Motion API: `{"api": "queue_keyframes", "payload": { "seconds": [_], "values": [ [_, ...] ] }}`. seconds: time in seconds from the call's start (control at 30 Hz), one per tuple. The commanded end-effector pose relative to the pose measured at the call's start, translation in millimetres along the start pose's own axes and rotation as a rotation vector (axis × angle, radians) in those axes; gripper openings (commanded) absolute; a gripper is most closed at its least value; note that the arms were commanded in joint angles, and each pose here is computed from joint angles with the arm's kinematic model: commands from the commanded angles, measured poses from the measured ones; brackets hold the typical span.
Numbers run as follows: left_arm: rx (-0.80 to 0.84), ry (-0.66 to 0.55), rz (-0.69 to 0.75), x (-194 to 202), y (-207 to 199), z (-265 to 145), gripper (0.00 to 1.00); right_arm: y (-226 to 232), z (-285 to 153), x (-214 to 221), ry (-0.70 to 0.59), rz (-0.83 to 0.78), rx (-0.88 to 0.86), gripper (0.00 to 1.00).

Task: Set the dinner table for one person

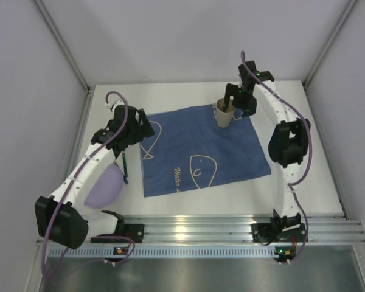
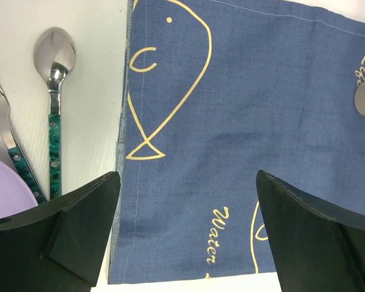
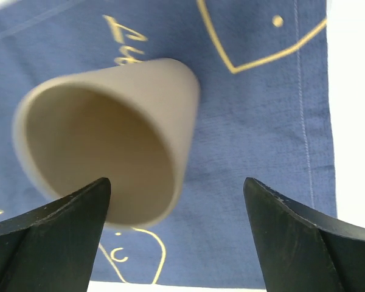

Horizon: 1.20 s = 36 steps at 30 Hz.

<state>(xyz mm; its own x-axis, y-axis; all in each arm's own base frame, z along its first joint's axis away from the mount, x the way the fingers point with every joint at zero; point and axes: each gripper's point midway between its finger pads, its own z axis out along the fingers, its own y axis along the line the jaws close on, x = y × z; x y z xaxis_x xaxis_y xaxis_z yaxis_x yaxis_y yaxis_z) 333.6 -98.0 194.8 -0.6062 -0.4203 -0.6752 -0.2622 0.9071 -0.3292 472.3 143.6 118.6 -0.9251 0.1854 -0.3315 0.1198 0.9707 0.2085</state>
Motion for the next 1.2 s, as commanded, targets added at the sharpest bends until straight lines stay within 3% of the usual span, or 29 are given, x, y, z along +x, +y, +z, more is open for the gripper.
{"api": "queue_keyframes", "payload": {
  "seconds": [0.0,0.13,0.23,0.27,0.4,0.57,0.77,0.87,0.93,1.1,1.17],
  "values": [
    [0.033,-0.057,-0.001,-21,-13,-5,0.99,33,-74,-37,-0.215,-0.025,-0.180,0.91],
    [-0.082,-0.036,0.030,-17,8,2,0.99,17,-90,-28,-0.250,-0.007,-0.190,0.91],
    [-0.175,0.055,0.027,1,38,14,0.98,-9,-83,11,-0.214,0.023,-0.168,0.91],
    [-0.188,0.083,0.003,5,50,18,0.98,-9,-100,17,-0.247,0.023,-0.191,0.92],
    [-0.248,0.151,-0.036,22,95,35,0.98,-14,-102,62,-0.219,0.026,-0.249,0.95],
    [-0.305,0.214,-0.055,32,140,61,0.92,-31,-80,124,-0.119,0.030,-0.241,0.94],
    [-0.282,0.297,-0.021,38,139,100,0.87,-57,-39,168,-0.049,0.027,-0.187,0.90],
    [-0.296,0.327,-0.014,38,142,114,0.85,-59,-14,187,-0.005,0.051,-0.205,0.77],
    [-0.306,0.333,-0.014,34,145,122,0.85,-59,3,199,0.029,0.074,-0.222,0.62],
    [-0.302,0.333,-0.008,23,143,132,0.84,-69,17,220,0.084,0.110,-0.191,0.31],
    [-0.306,0.345,-0.006,26,145,137,0.84,-76,19,232,0.107,0.113,-0.169,0.24]
  ]
}}
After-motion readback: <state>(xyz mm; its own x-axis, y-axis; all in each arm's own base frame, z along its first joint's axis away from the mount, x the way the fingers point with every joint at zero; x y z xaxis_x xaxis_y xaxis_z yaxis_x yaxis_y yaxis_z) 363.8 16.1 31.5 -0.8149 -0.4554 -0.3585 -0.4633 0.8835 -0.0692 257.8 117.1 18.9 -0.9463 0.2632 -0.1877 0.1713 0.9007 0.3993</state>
